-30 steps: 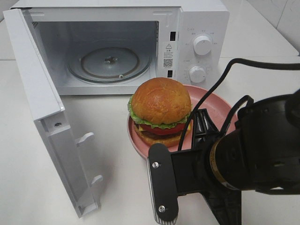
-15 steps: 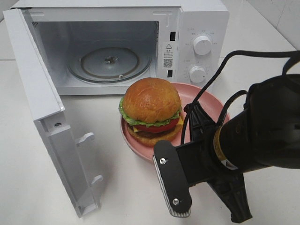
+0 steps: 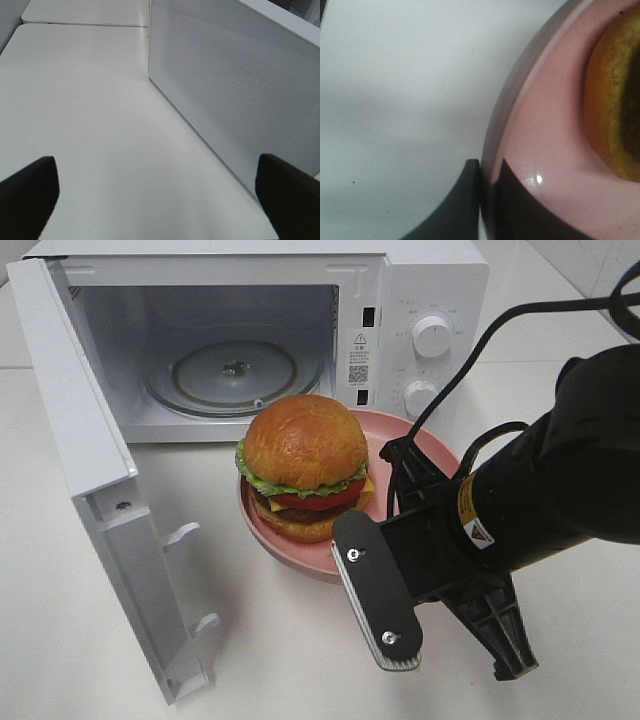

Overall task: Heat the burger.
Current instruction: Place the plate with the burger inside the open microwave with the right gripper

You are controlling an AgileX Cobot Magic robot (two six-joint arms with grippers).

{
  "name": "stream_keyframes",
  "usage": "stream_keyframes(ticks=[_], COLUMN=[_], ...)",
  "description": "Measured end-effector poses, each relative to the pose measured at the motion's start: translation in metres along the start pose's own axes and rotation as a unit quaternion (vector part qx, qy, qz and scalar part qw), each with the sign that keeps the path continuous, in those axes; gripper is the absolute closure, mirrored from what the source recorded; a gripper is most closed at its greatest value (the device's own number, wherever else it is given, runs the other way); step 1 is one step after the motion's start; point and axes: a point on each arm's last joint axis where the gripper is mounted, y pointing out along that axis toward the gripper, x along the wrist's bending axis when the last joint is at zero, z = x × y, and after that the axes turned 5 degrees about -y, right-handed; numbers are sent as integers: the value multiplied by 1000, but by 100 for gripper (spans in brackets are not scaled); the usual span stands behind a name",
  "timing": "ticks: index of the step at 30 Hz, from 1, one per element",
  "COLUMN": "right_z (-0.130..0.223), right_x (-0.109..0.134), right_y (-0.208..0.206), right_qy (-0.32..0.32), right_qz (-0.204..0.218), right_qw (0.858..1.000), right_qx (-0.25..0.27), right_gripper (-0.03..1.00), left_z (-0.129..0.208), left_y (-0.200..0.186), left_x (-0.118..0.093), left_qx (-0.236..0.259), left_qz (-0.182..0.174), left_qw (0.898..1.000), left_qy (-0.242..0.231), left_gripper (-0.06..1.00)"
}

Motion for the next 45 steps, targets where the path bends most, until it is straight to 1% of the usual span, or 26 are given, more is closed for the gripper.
stream_keyframes(ticks=[5, 7, 9, 10, 14, 21, 27, 30, 39, 45], right_z=[3, 7, 8, 11, 16, 23, 23, 25, 24, 22], right_x=[-4, -13, -15, -19, -21, -23, -24, -25, -26, -33], right_y=[0, -2, -2, -3, -3, -2, -2, -1, 6, 11], right_qy=[-3, -12, -15, -27, -45, -58, -71, -87, -89, -91], right_qz=[-2, 8, 10, 16, 18, 12, 17, 23, 23, 20], right_qw=[1000, 1000, 999, 999, 998, 996, 995, 994, 994, 994], right_qx=[-10, -24, -26, -32, -37, -66, -69, -60, -58, -57], right_gripper=[93, 93, 93, 93, 93, 93, 93, 93, 93, 93], left_z=[0, 0, 0, 0, 0, 0, 0, 0, 0, 0], left_y=[0, 0, 0, 0, 0, 0, 0, 0, 0, 0], left_x=[0, 0, 0, 0, 0, 0, 0, 0, 0, 0], left_qx=[0, 0, 0, 0, 0, 0, 0, 0, 0, 0], left_qz=[0, 0, 0, 0, 0, 0, 0, 0, 0, 0], left_qw=[1000, 1000, 1000, 1000, 1000, 1000, 1000, 1000, 1000, 1000], left_qy=[0, 0, 0, 0, 0, 0, 0, 0, 0, 0], left_gripper=[-4, -4, -4, -4, -4, -4, -4, -4, -4, -4])
